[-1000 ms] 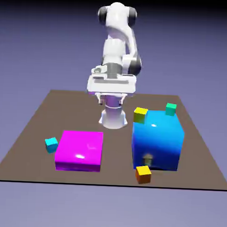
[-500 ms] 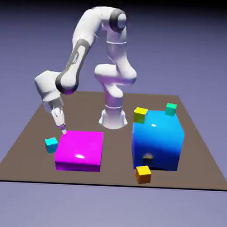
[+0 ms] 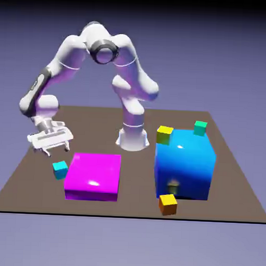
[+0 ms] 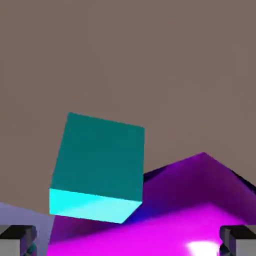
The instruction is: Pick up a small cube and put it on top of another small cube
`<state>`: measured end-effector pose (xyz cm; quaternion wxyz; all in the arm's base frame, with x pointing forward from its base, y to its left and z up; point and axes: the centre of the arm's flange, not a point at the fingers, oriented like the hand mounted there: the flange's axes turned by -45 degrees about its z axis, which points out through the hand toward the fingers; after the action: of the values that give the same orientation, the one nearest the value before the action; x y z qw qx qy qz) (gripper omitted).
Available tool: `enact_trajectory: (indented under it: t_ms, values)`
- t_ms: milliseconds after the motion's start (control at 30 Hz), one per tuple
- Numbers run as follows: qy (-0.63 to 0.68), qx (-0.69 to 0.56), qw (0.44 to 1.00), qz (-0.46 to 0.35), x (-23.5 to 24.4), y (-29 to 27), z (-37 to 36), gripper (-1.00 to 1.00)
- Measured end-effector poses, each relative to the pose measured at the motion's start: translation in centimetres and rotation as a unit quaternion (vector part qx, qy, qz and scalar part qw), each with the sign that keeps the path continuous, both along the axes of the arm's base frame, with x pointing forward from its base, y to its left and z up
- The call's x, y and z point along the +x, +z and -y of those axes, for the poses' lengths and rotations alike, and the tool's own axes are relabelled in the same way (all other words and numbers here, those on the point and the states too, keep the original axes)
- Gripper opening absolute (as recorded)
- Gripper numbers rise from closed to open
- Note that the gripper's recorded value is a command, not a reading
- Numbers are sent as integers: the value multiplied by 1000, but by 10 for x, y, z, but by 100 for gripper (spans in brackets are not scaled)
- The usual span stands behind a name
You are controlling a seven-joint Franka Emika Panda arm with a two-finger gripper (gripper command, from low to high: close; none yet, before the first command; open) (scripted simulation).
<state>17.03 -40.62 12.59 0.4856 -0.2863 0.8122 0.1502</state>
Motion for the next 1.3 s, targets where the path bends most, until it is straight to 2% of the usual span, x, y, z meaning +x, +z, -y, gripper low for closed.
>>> enact_trajectory:
  t_ms: [267, 433, 467, 533, 633, 733, 1000, 1300]
  values:
    - [-105, 65, 989, 83, -24, -31, 17, 0]
    - [-72, 89, 988, 105, 42, -66, -28, 0]
    - [-73, 89, 988, 104, 51, -73, -34, -100]
    - [-73, 89, 988, 104, 51, -73, -34, -100]
    - [-83, 83, 988, 98, -2, -35, -2, -100]
    - [-55, 103, 990, 84, 2, -6, 13, -100]
    - [225, 196, 951, 86, 154, 42, -71, -100]
    - [526, 227, 818, 59, 274, 112, -229, -100]
